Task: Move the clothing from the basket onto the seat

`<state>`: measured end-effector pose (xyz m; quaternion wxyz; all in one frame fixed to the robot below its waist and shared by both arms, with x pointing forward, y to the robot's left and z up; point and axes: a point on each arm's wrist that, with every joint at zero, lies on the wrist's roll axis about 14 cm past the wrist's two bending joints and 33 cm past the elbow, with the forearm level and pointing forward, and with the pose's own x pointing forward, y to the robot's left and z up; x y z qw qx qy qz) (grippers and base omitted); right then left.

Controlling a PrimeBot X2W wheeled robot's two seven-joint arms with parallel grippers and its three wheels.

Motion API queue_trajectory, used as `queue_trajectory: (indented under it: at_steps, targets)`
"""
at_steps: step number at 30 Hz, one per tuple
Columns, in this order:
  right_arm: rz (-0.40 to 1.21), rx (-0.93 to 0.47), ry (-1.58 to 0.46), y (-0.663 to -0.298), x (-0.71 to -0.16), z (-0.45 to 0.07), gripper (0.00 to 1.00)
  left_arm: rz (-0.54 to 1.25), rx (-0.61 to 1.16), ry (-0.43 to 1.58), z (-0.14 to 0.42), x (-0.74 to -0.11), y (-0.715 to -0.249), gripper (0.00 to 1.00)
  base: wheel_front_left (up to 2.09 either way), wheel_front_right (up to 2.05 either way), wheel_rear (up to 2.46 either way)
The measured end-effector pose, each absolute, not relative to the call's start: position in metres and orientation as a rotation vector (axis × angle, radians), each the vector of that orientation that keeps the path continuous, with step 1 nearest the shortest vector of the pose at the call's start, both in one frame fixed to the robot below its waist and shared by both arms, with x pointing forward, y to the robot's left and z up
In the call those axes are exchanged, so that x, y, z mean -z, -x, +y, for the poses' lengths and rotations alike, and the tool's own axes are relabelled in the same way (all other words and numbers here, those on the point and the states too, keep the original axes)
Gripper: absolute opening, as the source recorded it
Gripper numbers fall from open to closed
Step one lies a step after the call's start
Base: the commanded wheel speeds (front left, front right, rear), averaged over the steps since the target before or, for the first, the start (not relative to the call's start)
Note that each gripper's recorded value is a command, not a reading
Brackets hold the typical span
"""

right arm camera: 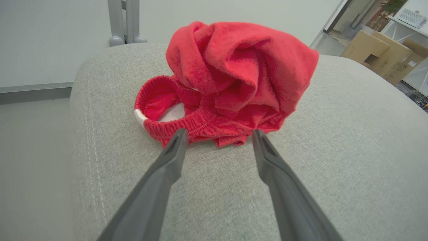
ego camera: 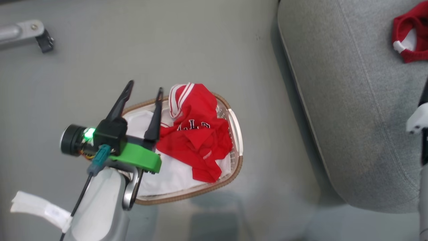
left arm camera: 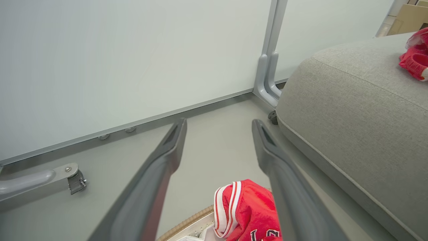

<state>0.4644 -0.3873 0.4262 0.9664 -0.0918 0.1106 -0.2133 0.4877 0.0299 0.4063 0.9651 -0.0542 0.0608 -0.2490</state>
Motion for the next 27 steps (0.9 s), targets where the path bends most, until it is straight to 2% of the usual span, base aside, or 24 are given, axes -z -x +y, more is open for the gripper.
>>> queue_trajectory:
  at_steps: [5,14,20,27]
  targets:
    - [0.171,0.314,0.104,-0.457,-0.43,-0.331,1.0,0.117,0.341,0.09,0.076,-0.418,-0.476,1.0,0.0,0.0,0.0]
    - [0.045,0.092,-0.013,-0.47,-0.462,-0.238,1.0,0.129,0.093,0.067,0.157,-0.427,-0.439,1.0,0.0,0.0,0.0]
    - [-0.012,-0.028,-0.054,-0.47,-0.482,-0.19,1.0,0.116,-0.022,0.058,0.197,-0.437,-0.413,1.0,0.0,0.0,0.0]
    - [-0.032,-0.122,-0.074,-0.463,-0.49,-0.155,1.0,0.109,-0.09,0.072,0.218,-0.443,-0.388,1.0,0.0,0.0,0.0]
